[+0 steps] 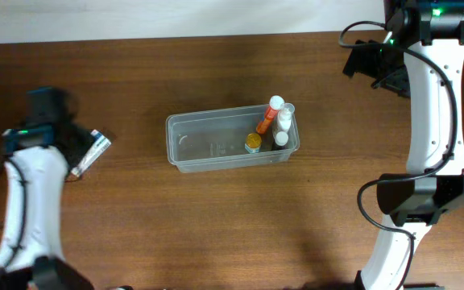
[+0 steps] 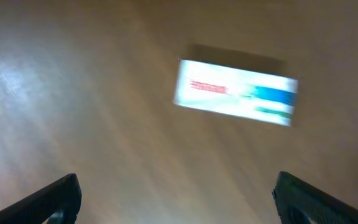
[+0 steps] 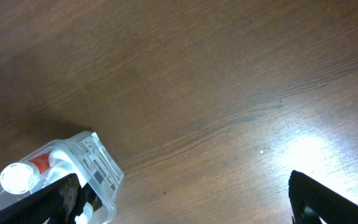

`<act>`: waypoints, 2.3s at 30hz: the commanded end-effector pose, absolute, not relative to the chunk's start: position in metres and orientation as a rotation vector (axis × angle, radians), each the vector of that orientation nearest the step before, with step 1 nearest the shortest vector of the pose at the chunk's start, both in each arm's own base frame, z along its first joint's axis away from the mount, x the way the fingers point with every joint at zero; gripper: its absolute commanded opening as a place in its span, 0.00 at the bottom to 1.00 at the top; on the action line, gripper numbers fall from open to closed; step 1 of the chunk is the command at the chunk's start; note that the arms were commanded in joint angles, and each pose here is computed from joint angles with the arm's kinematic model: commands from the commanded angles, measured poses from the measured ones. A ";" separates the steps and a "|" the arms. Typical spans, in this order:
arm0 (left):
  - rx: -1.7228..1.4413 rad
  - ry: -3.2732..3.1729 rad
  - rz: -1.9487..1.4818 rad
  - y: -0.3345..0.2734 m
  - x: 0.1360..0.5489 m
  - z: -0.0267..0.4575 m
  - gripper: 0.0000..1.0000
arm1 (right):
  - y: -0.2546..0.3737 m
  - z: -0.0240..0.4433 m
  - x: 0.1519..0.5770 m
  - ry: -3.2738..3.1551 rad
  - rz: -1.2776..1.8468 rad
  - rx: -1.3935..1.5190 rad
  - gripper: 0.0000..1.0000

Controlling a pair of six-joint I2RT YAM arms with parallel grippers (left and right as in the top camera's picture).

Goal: Pack container
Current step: 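Lower left gripper onto the Panadol box and grasp it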

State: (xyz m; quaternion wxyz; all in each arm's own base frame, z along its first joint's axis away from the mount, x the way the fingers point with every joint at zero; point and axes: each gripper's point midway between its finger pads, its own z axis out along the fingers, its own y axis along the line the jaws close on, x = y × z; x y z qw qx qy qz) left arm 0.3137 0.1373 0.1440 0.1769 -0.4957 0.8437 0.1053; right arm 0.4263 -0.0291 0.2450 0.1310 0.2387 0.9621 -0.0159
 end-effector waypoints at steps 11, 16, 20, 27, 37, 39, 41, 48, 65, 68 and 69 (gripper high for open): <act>-1.114 2.527 0.033 0.151 0.384 0.080 0.99 | -0.031 0.248 0.427 2.781 -0.041 0.706 0.98; -0.844 2.515 0.047 0.142 0.422 0.077 0.99 | -0.031 0.248 0.427 2.781 -0.040 0.706 0.98; -0.575 2.474 0.100 0.138 0.449 0.091 0.99 | -0.031 0.248 0.427 2.781 -0.040 0.705 0.98; -0.290 2.527 0.171 0.132 0.452 0.091 0.99 | -0.031 0.248 0.427 2.781 -0.041 0.706 0.98; 0.014 2.664 0.110 0.111 0.436 0.065 0.99 | -0.031 0.248 0.427 2.781 -0.041 0.706 0.98; 0.066 2.697 0.111 0.110 0.431 0.056 0.99 | -0.031 0.248 0.427 2.781 -0.041 0.705 0.98; 0.096 2.738 0.123 0.111 0.426 0.043 0.99 | -0.031 0.248 0.427 2.781 -0.041 0.705 0.98; 0.130 2.814 0.128 0.114 0.419 0.012 0.99 | -0.031 0.248 0.427 2.781 -0.041 0.706 0.98; -0.117 2.883 0.166 0.157 0.398 -0.013 0.99 | -0.031 0.248 0.427 2.781 -0.041 0.706 0.98; -0.201 2.864 0.058 0.146 0.401 -0.013 0.89 | -0.031 0.248 0.427 2.781 -0.041 0.706 0.99; -0.225 2.860 0.020 0.142 0.401 -0.013 0.80 | -0.031 0.248 0.427 2.781 -0.041 0.706 0.98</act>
